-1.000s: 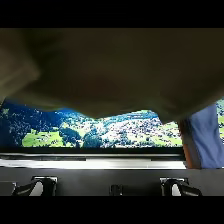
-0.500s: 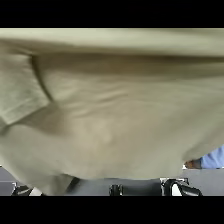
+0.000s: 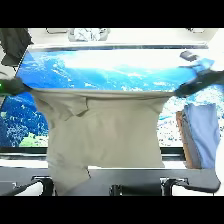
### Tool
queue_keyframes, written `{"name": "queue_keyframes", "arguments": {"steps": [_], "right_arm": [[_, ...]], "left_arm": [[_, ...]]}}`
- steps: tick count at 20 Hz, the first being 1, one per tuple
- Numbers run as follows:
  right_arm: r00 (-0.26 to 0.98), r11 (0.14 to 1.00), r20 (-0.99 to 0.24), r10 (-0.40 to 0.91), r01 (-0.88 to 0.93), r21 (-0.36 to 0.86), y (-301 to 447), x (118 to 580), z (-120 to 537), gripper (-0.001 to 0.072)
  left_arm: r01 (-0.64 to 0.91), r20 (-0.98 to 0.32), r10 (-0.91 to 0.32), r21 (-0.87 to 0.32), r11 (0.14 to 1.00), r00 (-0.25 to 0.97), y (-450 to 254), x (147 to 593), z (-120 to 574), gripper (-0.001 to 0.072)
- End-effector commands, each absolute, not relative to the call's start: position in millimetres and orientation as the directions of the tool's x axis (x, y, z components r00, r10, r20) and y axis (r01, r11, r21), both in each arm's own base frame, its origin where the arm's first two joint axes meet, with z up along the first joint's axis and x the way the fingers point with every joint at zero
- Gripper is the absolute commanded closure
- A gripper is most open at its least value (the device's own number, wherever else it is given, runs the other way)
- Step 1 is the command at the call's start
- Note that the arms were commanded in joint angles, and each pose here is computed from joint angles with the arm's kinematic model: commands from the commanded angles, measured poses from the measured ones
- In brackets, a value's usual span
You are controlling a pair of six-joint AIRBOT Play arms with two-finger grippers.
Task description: Fold the shirts.
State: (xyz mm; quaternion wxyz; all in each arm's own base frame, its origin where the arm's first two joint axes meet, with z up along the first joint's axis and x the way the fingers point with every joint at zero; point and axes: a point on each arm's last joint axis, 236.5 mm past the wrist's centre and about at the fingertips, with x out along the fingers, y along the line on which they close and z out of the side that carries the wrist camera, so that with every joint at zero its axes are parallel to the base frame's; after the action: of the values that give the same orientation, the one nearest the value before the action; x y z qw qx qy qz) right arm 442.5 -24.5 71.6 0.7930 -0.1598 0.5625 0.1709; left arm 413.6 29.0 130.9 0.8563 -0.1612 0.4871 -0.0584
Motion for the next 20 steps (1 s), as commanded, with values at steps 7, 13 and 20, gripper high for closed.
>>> {"name": "queue_keyframes", "arguments": {"steps": [7,13,20], "right_arm": [[0.69,0.979,-0.722,0.05,-0.178,-0.103,-17,594,18,0.0668],[0.556,0.972,-0.827,0.077,-0.227,-0.062,-10,558,4,0.0667],[0.141,0.948,-0.981,0.134,-0.307,0.086,5,447,-28,0.0666]], "left_arm": [[-0.101,-0.755,-0.194,-0.325,0.94,0.626,30,550,11,0.0683],[-0.09,-0.789,-0.227,-0.335,0.938,0.571,27,539,10,0.0682],[-0.096,-0.947,-0.274,-0.292,0.951,0.168,29,430,-19,0.0682]]}}
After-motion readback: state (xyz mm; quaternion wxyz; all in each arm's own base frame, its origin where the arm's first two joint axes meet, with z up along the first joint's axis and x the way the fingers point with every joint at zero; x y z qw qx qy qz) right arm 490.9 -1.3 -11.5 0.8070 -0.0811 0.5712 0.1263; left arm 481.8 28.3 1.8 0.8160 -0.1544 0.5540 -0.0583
